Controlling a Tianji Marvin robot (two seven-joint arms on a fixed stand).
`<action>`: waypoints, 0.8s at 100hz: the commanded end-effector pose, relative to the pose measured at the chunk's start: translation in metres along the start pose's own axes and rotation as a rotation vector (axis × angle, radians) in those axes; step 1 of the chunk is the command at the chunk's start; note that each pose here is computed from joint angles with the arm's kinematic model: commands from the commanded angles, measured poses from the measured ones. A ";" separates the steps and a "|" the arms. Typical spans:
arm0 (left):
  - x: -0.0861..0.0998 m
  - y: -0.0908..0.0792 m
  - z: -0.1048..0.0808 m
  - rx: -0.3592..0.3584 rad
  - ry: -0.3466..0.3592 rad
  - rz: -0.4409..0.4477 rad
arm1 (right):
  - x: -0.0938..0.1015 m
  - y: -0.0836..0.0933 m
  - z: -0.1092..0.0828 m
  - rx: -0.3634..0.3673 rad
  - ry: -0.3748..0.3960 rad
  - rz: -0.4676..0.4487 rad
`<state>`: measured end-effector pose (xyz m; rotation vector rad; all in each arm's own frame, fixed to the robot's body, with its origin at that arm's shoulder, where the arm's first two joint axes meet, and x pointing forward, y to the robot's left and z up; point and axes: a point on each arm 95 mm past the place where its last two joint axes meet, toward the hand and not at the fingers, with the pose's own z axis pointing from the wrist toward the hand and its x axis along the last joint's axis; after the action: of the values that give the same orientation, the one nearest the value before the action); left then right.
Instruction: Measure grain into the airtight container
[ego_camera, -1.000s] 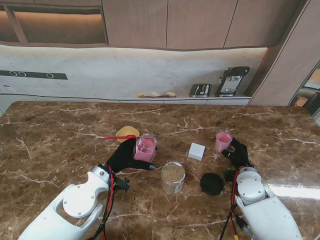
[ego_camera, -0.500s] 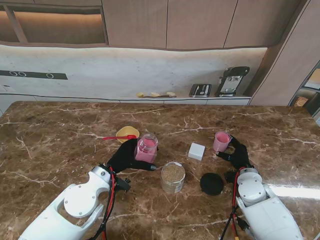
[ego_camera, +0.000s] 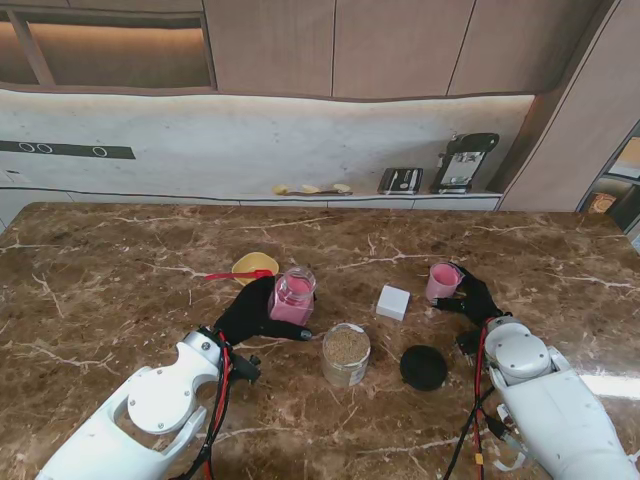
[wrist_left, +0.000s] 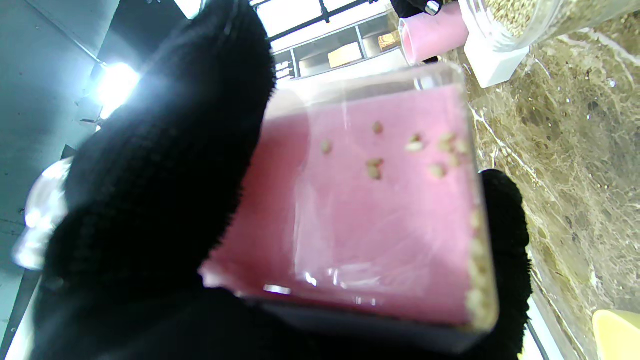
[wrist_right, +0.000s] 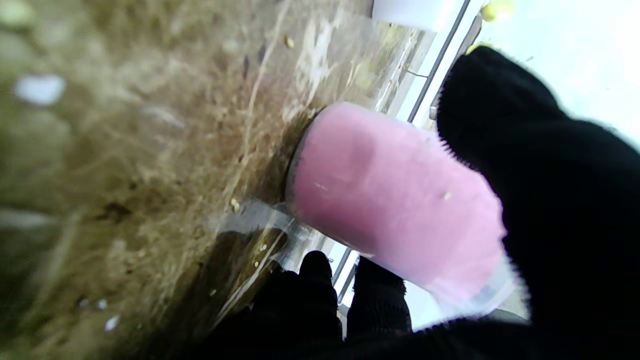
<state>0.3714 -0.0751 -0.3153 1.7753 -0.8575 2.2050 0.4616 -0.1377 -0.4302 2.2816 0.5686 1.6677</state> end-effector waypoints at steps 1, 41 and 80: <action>-0.002 0.002 -0.002 -0.002 -0.010 -0.001 | -0.034 -0.034 -0.009 0.098 -0.110 0.018; -0.002 0.001 -0.003 -0.005 -0.017 0.003 | -0.036 -0.051 -0.004 0.167 -0.136 0.033; -0.002 0.001 -0.004 -0.001 -0.020 0.005 | -0.034 -0.055 -0.007 0.135 -0.136 0.020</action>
<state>0.3701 -0.0728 -0.3165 1.7904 -0.8638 2.2003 0.4753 -0.1314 -0.4273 2.3171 0.5956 1.6311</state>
